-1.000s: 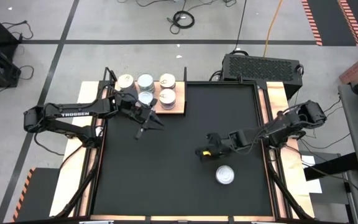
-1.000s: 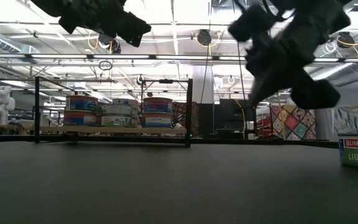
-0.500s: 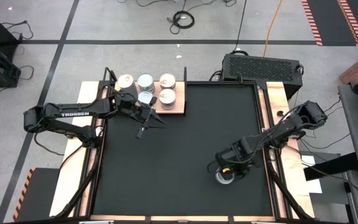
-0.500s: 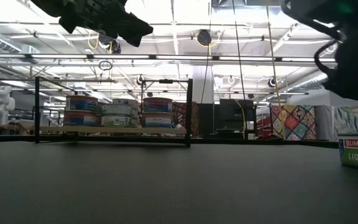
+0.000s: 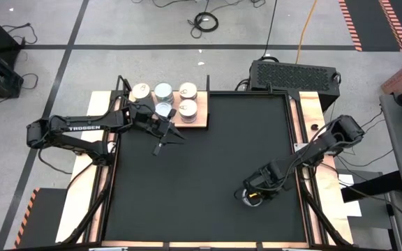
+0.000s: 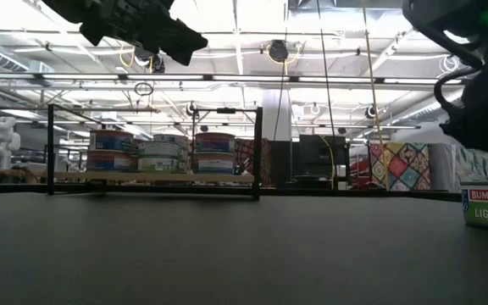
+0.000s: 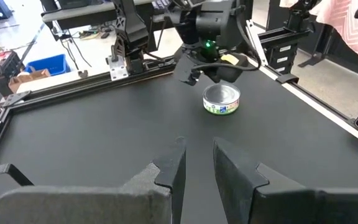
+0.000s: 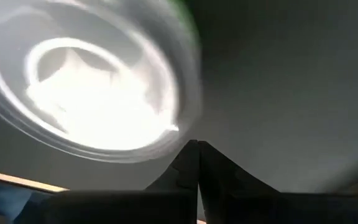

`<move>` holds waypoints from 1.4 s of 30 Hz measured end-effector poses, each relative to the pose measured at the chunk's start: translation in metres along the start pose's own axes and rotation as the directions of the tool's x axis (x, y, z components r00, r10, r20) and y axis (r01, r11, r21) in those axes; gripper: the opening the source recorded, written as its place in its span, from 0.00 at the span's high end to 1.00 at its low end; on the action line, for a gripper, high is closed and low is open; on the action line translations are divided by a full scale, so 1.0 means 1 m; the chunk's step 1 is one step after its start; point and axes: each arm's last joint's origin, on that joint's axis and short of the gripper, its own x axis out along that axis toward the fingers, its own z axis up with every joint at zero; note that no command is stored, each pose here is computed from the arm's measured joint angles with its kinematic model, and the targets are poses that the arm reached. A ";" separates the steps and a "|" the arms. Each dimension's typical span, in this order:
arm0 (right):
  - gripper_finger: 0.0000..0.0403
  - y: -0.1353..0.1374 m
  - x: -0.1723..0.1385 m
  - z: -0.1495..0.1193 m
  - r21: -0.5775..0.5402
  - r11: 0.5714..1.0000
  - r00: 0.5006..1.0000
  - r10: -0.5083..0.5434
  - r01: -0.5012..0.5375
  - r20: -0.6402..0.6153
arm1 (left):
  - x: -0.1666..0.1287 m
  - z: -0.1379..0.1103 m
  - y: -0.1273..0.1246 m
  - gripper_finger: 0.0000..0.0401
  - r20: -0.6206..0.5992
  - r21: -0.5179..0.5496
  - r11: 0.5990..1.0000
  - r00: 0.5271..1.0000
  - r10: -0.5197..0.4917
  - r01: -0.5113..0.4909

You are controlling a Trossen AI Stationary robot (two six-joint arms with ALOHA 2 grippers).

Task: Stack canned seafood by type on shelf
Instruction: Stack the green tuna can on top of the green tuna can on the shelf

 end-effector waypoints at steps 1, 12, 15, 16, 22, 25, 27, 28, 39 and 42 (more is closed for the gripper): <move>1.00 0.002 0.002 0.001 -0.006 1.000 1.000 0.011 -0.011 0.000 | 0.000 0.000 0.000 0.79 -0.001 0.000 1.000 1.000 0.000 0.000; 1.00 0.030 -0.007 0.024 0.049 0.957 0.953 0.278 -0.285 0.116 | 0.001 0.001 -0.002 0.79 -0.001 0.063 0.998 1.000 -0.005 0.005; 1.00 0.038 -0.015 0.036 0.046 0.920 0.902 0.370 -0.389 0.220 | 0.002 0.001 -0.003 0.79 -0.002 0.064 0.998 1.000 -0.007 0.007; 1.00 0.039 -0.018 0.041 0.049 0.908 0.881 0.389 -0.416 0.270 | 0.002 0.001 -0.003 0.79 -0.001 0.065 0.998 1.000 -0.007 0.007; 1.00 0.054 -0.035 0.056 -0.085 0.817 0.747 0.558 -0.570 0.360 | 0.002 0.001 -0.003 0.79 -0.002 0.059 0.998 1.000 -0.010 0.011; 1.00 0.058 -0.039 0.053 -0.133 0.791 0.737 0.606 -0.597 0.300 | 0.003 0.000 -0.006 0.79 -0.014 0.052 0.998 1.000 -0.025 0.025; 1.00 0.060 -0.041 0.052 -0.138 0.792 0.740 0.607 -0.595 0.290 | 0.004 0.000 -0.008 0.79 -0.023 0.049 0.998 0.999 -0.037 0.039; 1.00 0.062 -0.043 0.051 -0.144 0.789 0.737 0.611 -0.597 0.289 | 0.005 -0.001 -0.009 0.79 -0.028 0.050 0.998 0.999 -0.043 0.044; 1.00 0.078 -0.067 0.048 -0.234 0.740 0.588 0.652 -0.630 0.478 | 0.007 0.000 -0.013 0.79 -0.033 0.057 0.997 0.999 -0.043 0.045; 1.00 0.088 -0.082 0.044 -0.317 0.720 0.507 0.672 -0.617 0.540 | 0.007 0.000 -0.013 0.79 -0.033 0.056 0.997 0.998 -0.044 0.046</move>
